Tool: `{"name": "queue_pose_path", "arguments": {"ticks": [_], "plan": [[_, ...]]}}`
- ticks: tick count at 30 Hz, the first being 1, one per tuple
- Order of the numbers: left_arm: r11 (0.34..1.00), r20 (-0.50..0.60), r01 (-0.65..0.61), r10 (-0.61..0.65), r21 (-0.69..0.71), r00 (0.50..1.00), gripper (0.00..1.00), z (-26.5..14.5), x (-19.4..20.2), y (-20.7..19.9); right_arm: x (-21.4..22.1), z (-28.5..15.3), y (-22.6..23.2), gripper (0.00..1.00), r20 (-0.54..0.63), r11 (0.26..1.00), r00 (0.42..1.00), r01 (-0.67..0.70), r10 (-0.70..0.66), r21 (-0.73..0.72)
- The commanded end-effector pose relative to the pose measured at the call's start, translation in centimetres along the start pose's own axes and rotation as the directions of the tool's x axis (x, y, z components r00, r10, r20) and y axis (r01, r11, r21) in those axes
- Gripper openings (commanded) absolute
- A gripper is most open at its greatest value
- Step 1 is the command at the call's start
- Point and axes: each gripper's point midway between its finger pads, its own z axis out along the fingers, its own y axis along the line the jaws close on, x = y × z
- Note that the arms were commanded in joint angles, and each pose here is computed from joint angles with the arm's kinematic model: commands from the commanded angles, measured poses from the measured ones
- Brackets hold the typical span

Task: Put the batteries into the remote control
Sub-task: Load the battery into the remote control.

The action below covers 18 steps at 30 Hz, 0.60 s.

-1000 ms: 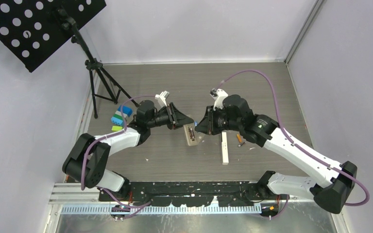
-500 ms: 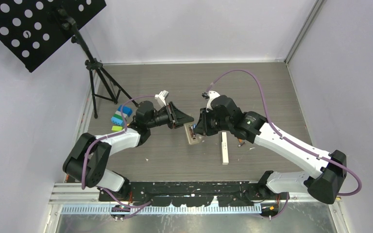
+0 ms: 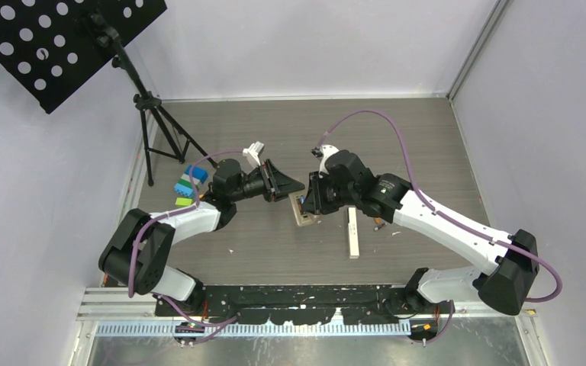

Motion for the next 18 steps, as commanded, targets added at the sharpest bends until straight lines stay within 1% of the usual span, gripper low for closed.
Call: {"name": "queue_pose_path", "arguments": {"ticks": [1,10,14,16,18], "plan": [[0.997,0.025,-0.047,0.046,0.060,0.999,0.00,-0.2,-0.5,-1.6,-1.1,-0.4,1.6,0.23,0.024,0.998,0.999,0.025,-0.023,-0.052],[0.998,0.034,-0.039,0.038,0.056,0.999,0.00,0.0,-0.7,-1.4,-1.2,-0.5,1.8,0.29,0.024,0.998,0.999,0.022,-0.021,-0.062],[0.998,0.041,-0.032,0.030,0.056,0.999,0.00,0.0,-0.9,-1.4,-1.8,-1.1,1.8,0.34,0.056,0.999,0.998,0.009,-0.007,-0.050],[0.998,0.046,-0.024,0.021,0.059,0.999,0.00,0.0,-1.0,-1.5,-2.3,-1.6,1.7,0.39,0.083,0.999,0.996,-0.007,0.010,-0.041],[0.997,0.055,-0.015,0.011,0.075,0.998,0.00,0.0,-1.1,-2.0,-3.1,-2.5,1.9,0.48,0.130,0.999,0.991,-0.029,0.035,-0.045]]}}
